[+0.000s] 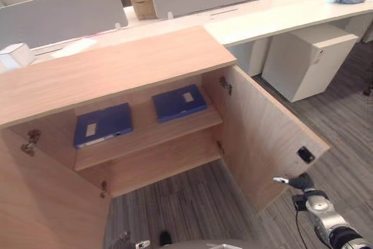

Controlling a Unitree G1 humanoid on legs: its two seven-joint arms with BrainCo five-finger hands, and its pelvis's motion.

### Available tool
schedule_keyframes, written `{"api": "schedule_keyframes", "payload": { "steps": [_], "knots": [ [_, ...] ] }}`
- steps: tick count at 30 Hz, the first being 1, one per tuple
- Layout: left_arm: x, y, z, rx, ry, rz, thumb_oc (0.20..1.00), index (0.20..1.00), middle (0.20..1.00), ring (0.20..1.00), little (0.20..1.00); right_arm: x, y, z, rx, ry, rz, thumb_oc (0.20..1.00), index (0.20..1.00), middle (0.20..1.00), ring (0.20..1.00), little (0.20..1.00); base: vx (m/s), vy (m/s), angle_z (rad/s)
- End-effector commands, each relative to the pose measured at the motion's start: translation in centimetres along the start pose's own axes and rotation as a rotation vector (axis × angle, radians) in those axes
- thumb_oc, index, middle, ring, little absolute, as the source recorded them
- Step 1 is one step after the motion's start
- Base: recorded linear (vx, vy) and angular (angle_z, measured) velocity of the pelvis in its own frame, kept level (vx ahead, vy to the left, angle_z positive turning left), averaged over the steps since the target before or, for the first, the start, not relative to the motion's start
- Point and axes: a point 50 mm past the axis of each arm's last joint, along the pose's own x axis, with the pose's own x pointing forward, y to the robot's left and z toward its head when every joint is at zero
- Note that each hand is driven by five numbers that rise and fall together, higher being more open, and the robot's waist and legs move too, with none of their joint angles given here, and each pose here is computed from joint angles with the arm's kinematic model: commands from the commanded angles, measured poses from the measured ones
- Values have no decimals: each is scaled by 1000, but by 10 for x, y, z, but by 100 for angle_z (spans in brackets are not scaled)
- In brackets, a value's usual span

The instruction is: Put the empty folder in the office cabinet

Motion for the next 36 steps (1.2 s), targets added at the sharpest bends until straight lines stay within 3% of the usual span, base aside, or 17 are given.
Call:
{"api": "schedule_keyframes", "payload": {
  "steps": [1, 4, 13, 20, 28, 29, 32, 33, 35, 36],
  "knots": [
    [6, 22, 37, 64, -83, 53, 1000, 1000, 1000, 1000, 1000, 25, 28, 69, -19, -250, 133, 1000, 1000, 1000, 1000, 1000, 18, 26, 3],
    [5, 27, 39, 48, -97, 64, 1000, 1000, 1000, 1000, 1000, 19, 78, 93, -63, -360, 347, 1000, 1000, 1000, 1000, 1000, 0, 13, 0],
    [2, 32, 40, 25, -119, 78, 1000, 1000, 1000, 1000, 1000, -4, 164, 133, -170, -515, 731, 1000, 1000, 1000, 1000, 1000, 1, 39, 13],
    [0, 44, 48, 5, -144, 123, 1000, 1000, 1000, 1000, 1000, -7, 208, 189, -175, -645, 769, 1000, 1000, 1000, 1000, 1000, -2, 11, 26],
    [-7, 75, 52, -35, -139, 248, 1000, 1000, 1000, 1000, 1000, -8, 215, 203, -132, -667, 761, 1000, 1000, 1000, 1000, 1000, -8, -15, 12],
    [-10, 86, 51, -42, -130, 291, 1000, 1000, 1000, 1000, 1000, -9, 214, 200, -137, -666, 766, 1000, 1000, 1000, 1000, 1000, -37, -89, -2],
    [-47, 159, 57, -68, -139, 522, 1000, 1000, 1000, 1000, 1000, -2, 186, 166, -189, -580, 756, 1000, 1000, 1000, 1000, 1000, -93, -131, 0],
    [-47, 159, 57, -68, -139, 522, 1000, 1000, 1000, 1000, 1000, -2, 186, 166, -189, -580, 756, 1000, 1000, 1000, 1000, 1000, -94, -47, 6],
    [-82, 208, 64, -160, -179, 701, 1000, 1000, 1000, 1000, 1000, 6, 147, 127, -170, -467, 650, 1000, 1000, 1000, 1000, 1000, -193, -16, 4],
    [-82, 208, 64, -160, -179, 701, 1000, 1000, 1000, 1000, 1000, 6, 147, 127, -170, -467, 650, 1000, 1000, 1000, 1000, 1000, -220, 25, 24]
  ]
}}
